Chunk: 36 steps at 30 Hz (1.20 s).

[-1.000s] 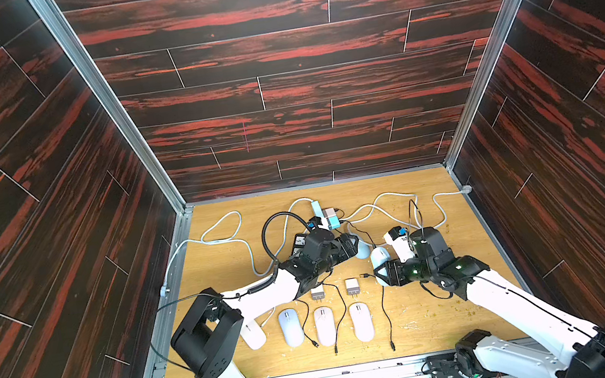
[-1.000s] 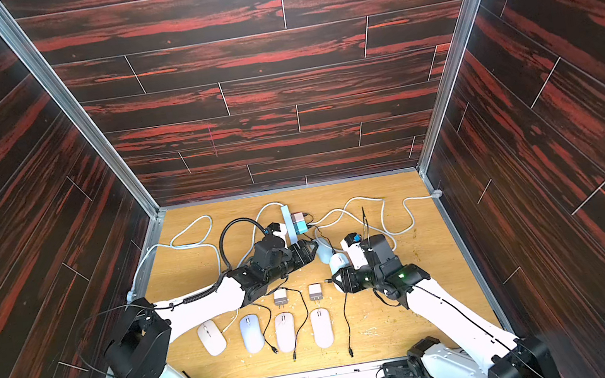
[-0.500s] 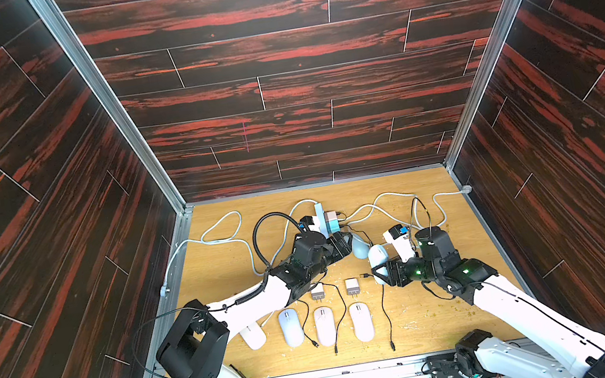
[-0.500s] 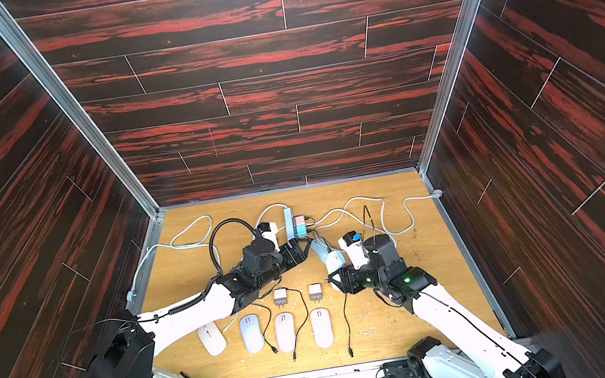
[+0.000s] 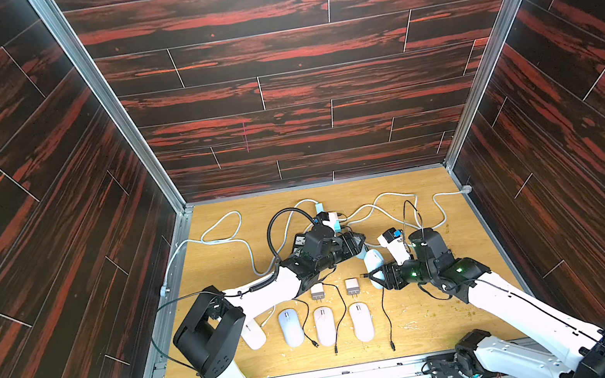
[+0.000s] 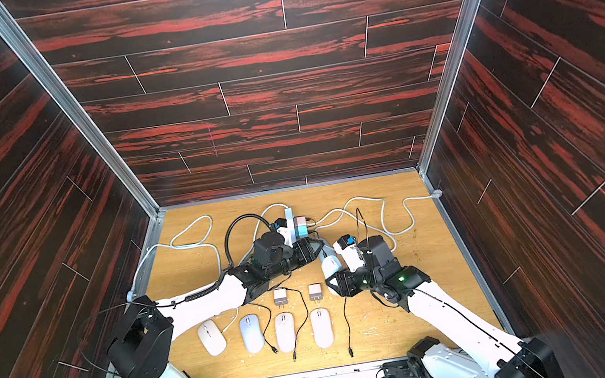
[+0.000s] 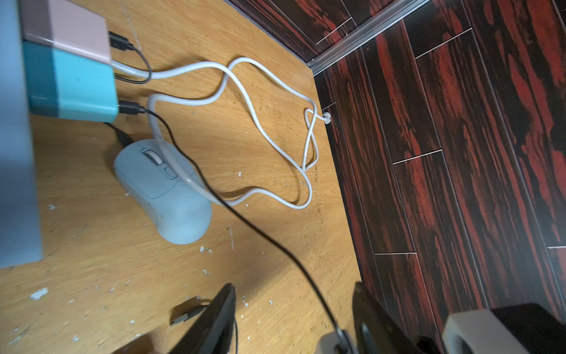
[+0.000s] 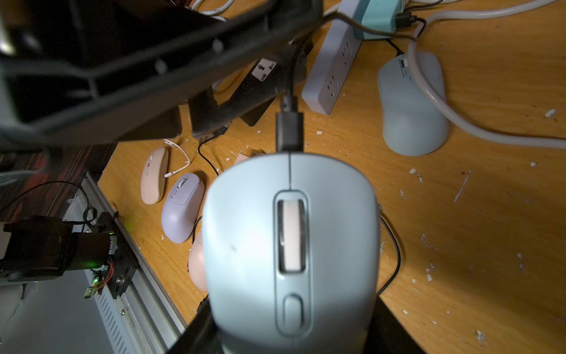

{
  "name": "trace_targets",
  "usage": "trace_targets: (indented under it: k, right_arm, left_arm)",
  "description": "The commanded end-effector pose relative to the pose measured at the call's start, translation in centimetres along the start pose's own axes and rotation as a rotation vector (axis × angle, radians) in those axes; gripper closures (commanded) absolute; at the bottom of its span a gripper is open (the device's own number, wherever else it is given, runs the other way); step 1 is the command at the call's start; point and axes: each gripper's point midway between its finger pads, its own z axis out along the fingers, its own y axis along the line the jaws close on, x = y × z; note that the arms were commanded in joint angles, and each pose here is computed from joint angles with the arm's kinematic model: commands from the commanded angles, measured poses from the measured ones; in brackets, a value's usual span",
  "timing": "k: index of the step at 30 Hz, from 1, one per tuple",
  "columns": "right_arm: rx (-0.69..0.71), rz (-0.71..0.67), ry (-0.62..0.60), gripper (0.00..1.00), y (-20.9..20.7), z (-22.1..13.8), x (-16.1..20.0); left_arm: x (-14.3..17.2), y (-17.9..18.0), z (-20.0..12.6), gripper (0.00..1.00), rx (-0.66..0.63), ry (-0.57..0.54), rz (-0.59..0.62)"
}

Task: Unplug the wireless mouse
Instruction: Remove the power cord from the mouse.

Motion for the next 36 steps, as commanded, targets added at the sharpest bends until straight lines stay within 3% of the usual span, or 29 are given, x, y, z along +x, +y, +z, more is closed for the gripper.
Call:
trace_targets:
  k: [1, 12, 27, 31, 36]
  right_arm:
    - [-0.019, -0.033, -0.022, 1.00, 0.6, -0.1, -0.8]
    - [-0.011, -0.032, -0.010, 1.00, 0.6, 0.3, -0.6]
    - [0.009, -0.024, 0.018, 1.00, 0.4, 0.4, 0.2]
    - [0.016, -0.017, 0.028, 1.00, 0.3, 0.5, 0.5]
    - [0.041, 0.015, 0.045, 1.00, 0.0, 0.4, 0.9]
  left_arm:
    - [0.0, -1.5, 0.5, 0.43, 0.039, 0.023, 0.013]
    - [1.1, -1.7, 1.5, 0.53, 0.047, 0.064, 0.002]
    - [-1.0, -1.9, 1.4, 0.83, 0.015, -0.011, 0.011]
    - [-1.2, -1.7, 1.4, 0.99, 0.006, -0.010, 0.009]
    - [-1.4, -1.6, 1.4, 1.00, -0.001, -0.013, 0.009]
